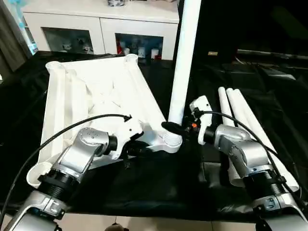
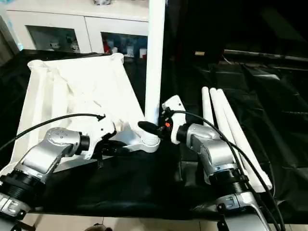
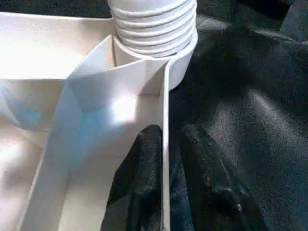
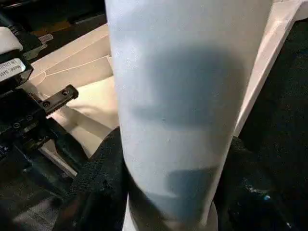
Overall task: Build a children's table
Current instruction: Insert table leg to table base
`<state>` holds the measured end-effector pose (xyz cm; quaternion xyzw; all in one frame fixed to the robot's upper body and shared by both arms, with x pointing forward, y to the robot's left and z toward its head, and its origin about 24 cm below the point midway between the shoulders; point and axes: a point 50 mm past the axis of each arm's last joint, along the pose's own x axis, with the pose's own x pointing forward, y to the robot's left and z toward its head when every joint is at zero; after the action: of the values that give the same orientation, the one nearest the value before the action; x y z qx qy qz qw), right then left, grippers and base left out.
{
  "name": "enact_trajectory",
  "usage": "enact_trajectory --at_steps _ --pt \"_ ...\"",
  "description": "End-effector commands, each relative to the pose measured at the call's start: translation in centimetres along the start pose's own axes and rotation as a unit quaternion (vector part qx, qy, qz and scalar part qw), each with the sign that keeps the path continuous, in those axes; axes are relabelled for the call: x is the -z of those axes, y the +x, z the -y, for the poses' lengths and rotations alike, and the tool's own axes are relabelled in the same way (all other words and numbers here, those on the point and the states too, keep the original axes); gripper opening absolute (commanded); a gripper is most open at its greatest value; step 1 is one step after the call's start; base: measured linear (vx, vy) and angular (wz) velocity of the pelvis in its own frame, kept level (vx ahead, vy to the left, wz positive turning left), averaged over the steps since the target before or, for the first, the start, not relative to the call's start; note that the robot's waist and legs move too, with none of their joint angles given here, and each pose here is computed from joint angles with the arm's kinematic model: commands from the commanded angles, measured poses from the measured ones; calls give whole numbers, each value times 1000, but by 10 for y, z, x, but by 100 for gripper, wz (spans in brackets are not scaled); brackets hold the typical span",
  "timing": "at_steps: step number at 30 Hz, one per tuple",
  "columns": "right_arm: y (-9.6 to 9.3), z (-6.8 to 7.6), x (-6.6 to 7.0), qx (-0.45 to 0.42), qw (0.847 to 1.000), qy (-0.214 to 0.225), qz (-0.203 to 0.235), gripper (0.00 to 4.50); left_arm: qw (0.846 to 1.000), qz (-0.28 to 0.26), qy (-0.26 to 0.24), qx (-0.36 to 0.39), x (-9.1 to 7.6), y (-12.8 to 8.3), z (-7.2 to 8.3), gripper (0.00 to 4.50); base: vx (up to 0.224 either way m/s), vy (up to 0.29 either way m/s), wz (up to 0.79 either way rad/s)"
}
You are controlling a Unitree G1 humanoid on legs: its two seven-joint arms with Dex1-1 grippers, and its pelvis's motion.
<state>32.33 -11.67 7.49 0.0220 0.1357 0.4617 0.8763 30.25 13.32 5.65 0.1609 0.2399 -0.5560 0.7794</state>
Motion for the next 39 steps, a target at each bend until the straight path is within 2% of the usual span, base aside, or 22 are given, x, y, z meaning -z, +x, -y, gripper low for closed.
enact_trajectory --at_steps 1,4,6,8,11,12,13,17,25,31,35,39 --pt "0 3 2 10 1000 -3 -11 190 1000 -4 6 -2 -1 1 0 89 0 0 0" --pt "0 3 2 10 1000 -4 -11 190 1000 -16 4 -7 1 0 -2 89 0 0 0" --pt "0 3 3 10 1000 -3 -11 190 1000 0 -3 -25 -2 0 -6 89 0 0 0" --pt "0 2 3 10 1000 -3 -11 190 999 4 -6 -32 -3 0 -7 62 0 0 0" --pt "0 2 3 9 1000 -4 -12 190 999 -4 -3 -36 0 -1 -9 53 0 0 0" --pt "0 2 3 9 1000 -3 -12 190 999 -4 -3 -37 0 -1 -9 23 0 0 0" --pt "0 2 3 8 1000 -3 -12 190 999 -5 -3 -37 1 -1 -9 13 0 0 0" --pt "0 1 4 7 1000 -4 -13 190 1000 -13 -1 -27 3 -1 -6 1 0 0 0" --pt "1 -1 5 0 1000 -8 -18 190 999 -49 16 0 10 0 0 0 0 0 0" --pt "2 -1 3 -4 1000 -7 -18 190 999 -48 15 4 8 1 -1 0 0 0 0" --pt "3 5 -2 14 1000 14 5 190 999 -39 16 1 4 1 -3 0 0 0 0" --pt "-4 10 3 33 998 46 22 190 999 -34 14 -8 2 0 -5 0 0 0 0"
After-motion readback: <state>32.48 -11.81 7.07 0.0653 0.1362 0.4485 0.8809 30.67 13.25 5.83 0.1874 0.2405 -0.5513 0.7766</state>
